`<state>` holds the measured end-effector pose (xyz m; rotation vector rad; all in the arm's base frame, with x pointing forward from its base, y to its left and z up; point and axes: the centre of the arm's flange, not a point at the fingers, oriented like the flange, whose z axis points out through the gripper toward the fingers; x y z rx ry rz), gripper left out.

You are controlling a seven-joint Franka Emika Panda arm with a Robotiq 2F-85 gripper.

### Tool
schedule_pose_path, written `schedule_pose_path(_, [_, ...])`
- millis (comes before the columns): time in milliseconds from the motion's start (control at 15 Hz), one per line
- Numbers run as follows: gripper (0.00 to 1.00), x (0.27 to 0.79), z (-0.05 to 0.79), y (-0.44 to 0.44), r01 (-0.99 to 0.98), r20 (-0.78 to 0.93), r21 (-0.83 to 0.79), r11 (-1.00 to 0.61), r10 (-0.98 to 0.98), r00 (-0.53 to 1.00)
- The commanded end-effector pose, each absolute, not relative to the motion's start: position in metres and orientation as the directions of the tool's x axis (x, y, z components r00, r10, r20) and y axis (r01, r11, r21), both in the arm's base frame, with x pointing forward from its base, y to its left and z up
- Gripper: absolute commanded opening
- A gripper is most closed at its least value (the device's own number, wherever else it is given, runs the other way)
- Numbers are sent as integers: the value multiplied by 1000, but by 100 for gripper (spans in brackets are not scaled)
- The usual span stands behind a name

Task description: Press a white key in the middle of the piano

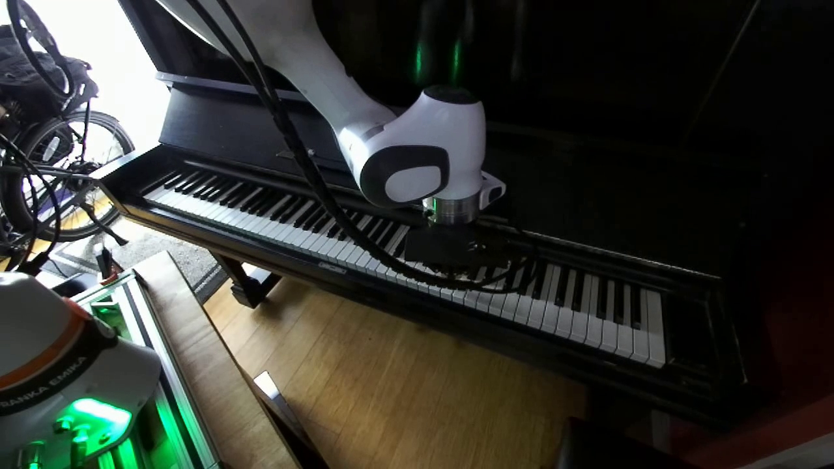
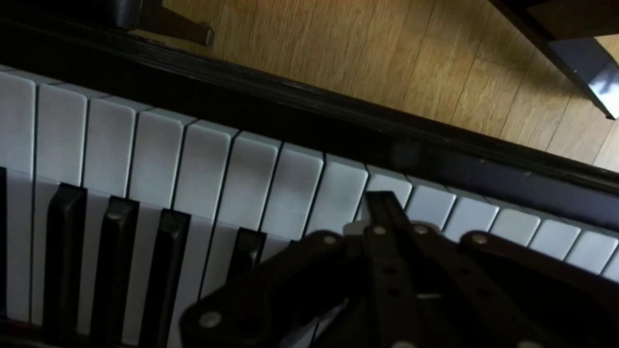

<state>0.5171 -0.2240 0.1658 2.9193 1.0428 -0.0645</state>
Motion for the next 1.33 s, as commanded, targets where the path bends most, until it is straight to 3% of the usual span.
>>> schedule_pose_path(0, [0, 523, 154, -234, 633, -35, 23, -774, 632, 774])
schedule_pose_path(1267, [0, 524, 139, -245, 617, -32, 17, -787, 616, 787])
